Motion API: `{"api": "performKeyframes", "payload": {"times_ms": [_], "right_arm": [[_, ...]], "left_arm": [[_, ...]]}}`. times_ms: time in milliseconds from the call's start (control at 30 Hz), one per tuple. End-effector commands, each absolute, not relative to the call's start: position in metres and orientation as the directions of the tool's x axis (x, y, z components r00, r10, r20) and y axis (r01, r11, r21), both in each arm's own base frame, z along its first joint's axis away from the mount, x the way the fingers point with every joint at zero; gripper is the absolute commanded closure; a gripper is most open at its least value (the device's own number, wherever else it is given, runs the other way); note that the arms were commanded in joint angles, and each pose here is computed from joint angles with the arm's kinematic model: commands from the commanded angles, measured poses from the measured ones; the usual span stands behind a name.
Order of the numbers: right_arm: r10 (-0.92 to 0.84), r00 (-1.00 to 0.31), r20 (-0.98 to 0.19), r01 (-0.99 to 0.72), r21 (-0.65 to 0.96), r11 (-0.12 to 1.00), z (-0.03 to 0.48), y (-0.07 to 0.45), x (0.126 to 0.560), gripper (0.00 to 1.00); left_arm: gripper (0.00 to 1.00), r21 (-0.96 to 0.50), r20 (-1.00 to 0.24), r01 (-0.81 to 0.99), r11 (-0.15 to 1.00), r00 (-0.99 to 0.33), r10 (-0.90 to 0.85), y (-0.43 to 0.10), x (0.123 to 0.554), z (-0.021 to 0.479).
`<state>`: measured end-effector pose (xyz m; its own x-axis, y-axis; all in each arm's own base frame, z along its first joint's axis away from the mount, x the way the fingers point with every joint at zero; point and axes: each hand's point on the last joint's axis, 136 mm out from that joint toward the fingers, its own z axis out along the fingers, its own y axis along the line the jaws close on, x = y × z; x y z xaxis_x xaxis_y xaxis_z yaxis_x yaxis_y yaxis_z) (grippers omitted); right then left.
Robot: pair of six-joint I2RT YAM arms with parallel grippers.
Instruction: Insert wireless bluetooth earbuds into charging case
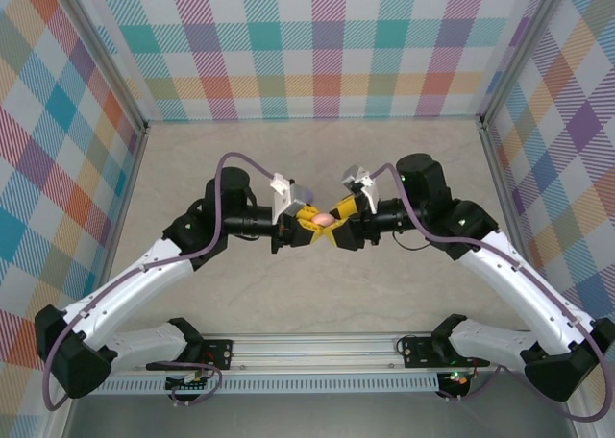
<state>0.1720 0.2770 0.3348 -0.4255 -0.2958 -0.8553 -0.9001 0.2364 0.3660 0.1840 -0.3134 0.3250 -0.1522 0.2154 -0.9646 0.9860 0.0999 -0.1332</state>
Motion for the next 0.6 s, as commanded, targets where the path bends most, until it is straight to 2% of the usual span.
{"api": "performKeyframes", "payload": {"times_ms": [0,167,400,567], "right_arm": [[-0.291,-0.398,-0.87,-0.917,0.367,0.157,0.3435,0.272,0.1652,0.41],[-0.301,-0.407,-0.862,-0.913,0.396,0.1,0.3461,0.2694,0.1595,0.46],[-0.325,-0.399,-0.858,-0.916,0.393,0.087,0.34,0.2712,0.1611,0.5],[-0.322,-0.398,-0.859,-0.915,0.397,0.071,0.3412,0.2727,0.1606,0.66]], "left_arm": [[0.98,-0.248,-0.944,0.966,0.075,-0.258,0.205,-0.3141,0.1794,0.3357],[0.97,-0.321,-0.917,0.944,0.069,-0.329,0.224,-0.3153,0.179,0.3378],[0.96,-0.352,-0.906,0.934,0.056,-0.355,0.232,-0.3157,0.176,0.3396],[0.96,-0.357,-0.903,0.933,0.051,-0.358,0.239,-0.3157,0.1748,0.338]]}}
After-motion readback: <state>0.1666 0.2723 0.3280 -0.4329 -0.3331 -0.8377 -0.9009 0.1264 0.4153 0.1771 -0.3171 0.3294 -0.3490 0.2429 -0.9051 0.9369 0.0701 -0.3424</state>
